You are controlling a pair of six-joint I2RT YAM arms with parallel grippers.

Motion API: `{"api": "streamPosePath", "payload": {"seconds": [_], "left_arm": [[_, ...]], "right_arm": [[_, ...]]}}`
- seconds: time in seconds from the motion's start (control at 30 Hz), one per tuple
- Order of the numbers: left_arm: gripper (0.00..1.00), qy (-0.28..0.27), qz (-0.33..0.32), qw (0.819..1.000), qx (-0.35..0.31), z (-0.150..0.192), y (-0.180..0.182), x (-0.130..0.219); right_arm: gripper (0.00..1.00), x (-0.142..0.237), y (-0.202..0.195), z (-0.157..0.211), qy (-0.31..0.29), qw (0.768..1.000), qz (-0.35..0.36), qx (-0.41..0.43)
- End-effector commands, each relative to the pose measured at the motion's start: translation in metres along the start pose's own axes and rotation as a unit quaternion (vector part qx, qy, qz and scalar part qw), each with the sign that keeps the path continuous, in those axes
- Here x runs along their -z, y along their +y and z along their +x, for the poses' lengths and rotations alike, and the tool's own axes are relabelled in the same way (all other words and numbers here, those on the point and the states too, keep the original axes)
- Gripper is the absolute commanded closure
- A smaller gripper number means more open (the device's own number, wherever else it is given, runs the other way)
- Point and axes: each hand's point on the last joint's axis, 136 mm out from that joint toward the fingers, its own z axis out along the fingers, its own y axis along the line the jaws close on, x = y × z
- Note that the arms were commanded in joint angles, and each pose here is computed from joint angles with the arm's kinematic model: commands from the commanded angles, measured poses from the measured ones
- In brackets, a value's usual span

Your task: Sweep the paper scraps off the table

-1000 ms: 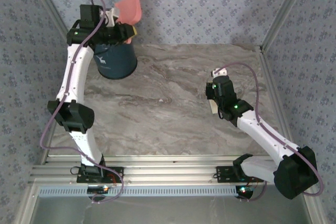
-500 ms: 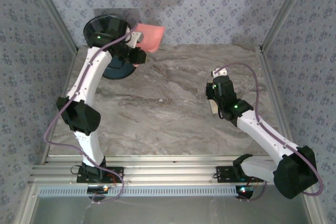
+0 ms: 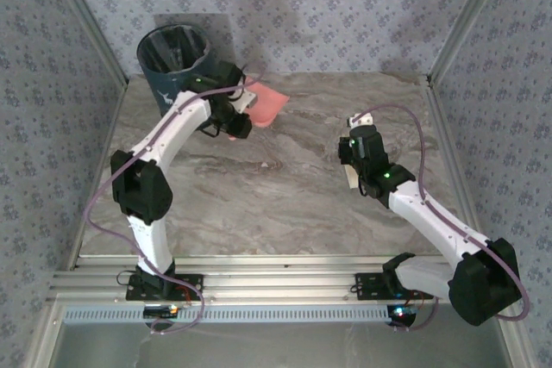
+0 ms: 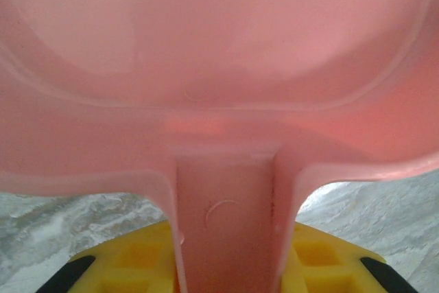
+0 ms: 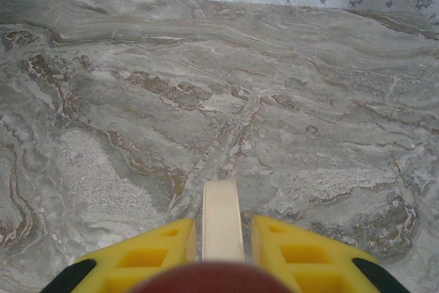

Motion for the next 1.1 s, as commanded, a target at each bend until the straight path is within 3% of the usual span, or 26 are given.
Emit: {"api": "streamPosePath", "payload": {"seconds": [0.0,0.33,1.07], "left_arm": [[1.0,0.019,-0.002,0.999,-0.03,0.009,-0.009,-0.021],[1.0,0.097,0.015,0.991,-0.086,0.047,-0.046,-0.072],[1.0,0.15,0.055,0.98,-0.118,0.059,-0.075,-0.122]], "right_arm": [[1.0,-0.001,-0.002,-0.004,-0.008,1.0,0.001,-0.015],[1.0,-0.001,-0.003,-0.002,-0.007,1.0,0.003,-0.014],[1.0,0.0,-0.007,0.003,0.0,1.0,0.007,-0.012]]}}
